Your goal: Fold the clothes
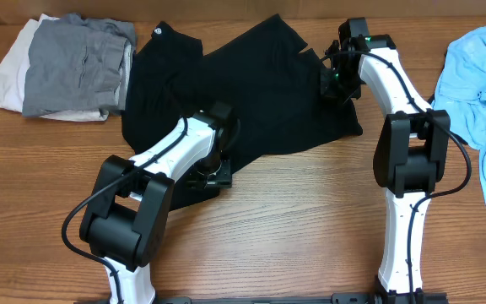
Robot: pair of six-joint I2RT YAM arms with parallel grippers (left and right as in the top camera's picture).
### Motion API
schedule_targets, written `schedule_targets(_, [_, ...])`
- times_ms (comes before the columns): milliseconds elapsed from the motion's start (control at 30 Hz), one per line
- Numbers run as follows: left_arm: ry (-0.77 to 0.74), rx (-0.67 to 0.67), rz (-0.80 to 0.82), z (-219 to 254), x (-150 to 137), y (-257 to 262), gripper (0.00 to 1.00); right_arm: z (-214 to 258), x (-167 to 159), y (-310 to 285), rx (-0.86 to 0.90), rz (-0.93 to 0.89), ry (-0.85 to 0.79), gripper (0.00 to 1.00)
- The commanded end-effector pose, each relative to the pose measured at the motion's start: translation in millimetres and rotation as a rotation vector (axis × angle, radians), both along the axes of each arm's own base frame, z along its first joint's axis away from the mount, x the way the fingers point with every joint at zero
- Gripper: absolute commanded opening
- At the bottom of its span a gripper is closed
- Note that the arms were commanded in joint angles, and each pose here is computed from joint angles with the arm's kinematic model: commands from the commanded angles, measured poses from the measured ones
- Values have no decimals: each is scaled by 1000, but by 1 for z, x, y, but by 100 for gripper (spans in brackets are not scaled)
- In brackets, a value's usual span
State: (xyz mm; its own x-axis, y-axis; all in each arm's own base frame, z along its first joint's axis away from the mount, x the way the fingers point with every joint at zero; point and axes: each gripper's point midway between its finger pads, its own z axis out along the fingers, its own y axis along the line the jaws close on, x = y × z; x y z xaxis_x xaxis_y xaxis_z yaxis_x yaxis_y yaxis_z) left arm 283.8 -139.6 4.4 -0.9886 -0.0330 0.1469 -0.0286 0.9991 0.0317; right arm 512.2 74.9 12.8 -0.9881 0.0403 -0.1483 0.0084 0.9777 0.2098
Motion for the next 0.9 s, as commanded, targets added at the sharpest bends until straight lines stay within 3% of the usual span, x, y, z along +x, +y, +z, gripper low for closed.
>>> schedule_targets(0, [-13, 7, -4, 3, 1, 4, 36, -7, -3, -1, -18, -1, 15, 4])
schedule_targets(67, [-4, 12, -4, 5, -1, 5, 10, -3, -1, -3, -25, -26, 13, 4])
schedule_targets(100, [2, 15, -4, 6, -3, 6, 4, -1, 0, -7, -44, -48, 12, 4])
schedule_targets(433, [6, 35, 16, 48, -13, 13, 4, 73, 7, -31, -86, -175, -77, 4])
schedule_targets(867, [-42, 33, -2, 83, -23, 22, 4, 142, -11, -54, -69, -282, -134, 4])
